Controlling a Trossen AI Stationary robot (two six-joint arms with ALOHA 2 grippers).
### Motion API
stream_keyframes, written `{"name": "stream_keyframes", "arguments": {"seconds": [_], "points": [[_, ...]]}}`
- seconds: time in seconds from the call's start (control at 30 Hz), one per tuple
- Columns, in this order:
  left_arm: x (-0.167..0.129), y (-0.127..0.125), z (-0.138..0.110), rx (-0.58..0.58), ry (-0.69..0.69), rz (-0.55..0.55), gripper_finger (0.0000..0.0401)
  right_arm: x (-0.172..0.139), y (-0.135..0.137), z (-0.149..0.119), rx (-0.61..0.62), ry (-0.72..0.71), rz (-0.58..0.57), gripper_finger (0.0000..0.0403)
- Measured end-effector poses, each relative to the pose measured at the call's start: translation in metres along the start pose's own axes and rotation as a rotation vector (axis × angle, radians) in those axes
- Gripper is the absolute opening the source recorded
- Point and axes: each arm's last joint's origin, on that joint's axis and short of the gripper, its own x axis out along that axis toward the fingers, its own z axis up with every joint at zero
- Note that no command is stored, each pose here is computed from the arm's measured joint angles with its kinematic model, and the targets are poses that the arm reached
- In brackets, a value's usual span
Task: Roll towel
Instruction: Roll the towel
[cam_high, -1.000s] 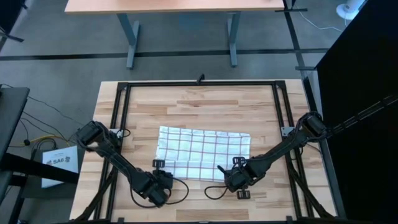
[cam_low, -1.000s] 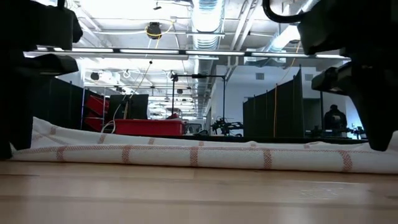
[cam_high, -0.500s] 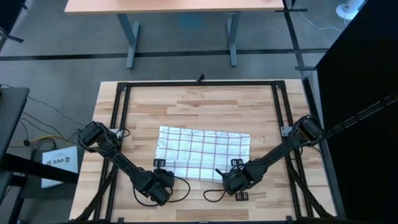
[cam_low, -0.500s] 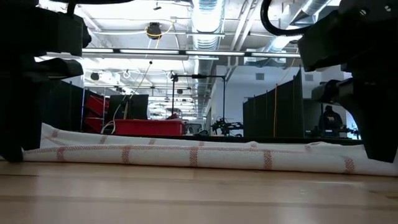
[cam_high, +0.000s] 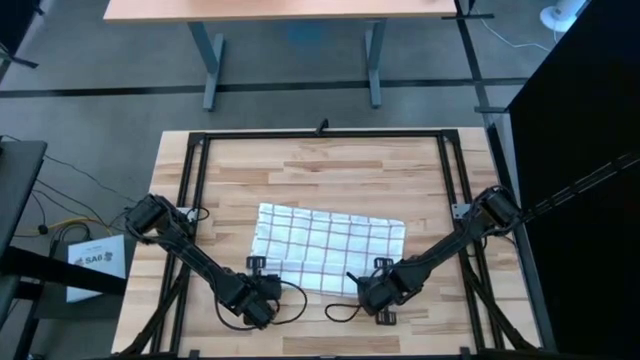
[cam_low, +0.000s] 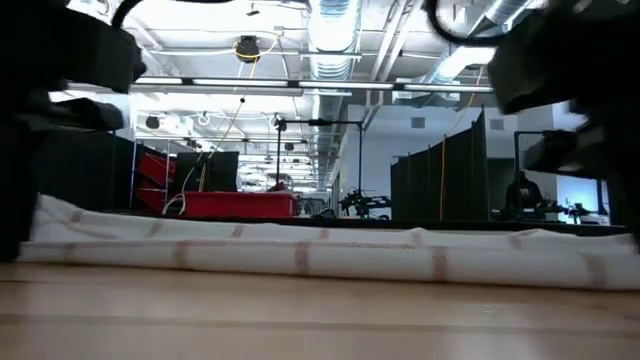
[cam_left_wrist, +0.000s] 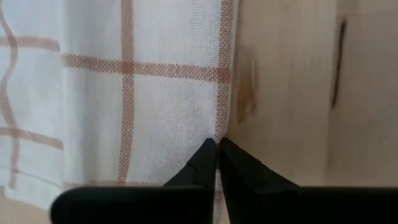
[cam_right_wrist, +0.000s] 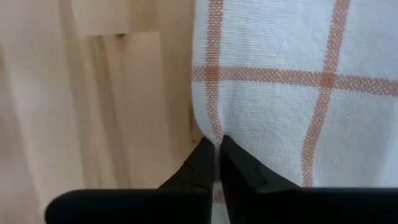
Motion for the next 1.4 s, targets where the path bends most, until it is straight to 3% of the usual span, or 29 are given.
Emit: {"name": "stream_keyframes", "arguments": {"seconds": [0.33, 0.6, 0.73, 1.2, 1.4], "points": [[-0.031, -0.002, 0.005, -0.069, 0.019, -0.203, 0.0000, -0.029, 0.028, -0.013, 0.089, -0.079, 0.163, 0.0002], [-0.062, 0.029, 0.011, -0.104, -0.010, -0.265, 0.0000, -0.063, 0.028, -0.015, 0.133, -0.138, 0.237, 0.0001], [-0.067, 0.051, 0.014, -0.083, 0.000, -0.241, 0.0000, -0.067, 0.016, -0.012, 0.163, -0.122, 0.202, 0.0001], [-0.053, 0.119, 0.035, 0.088, 0.038, -0.175, 0.0000, -0.067, -0.028, 0.001, 0.187, -0.041, 0.067, 0.0001], [-0.026, 0.145, 0.028, 0.114, 0.084, -0.185, 0.0000, -0.057, -0.048, -0.005, 0.231, -0.068, 0.076, 0.0001]]}}
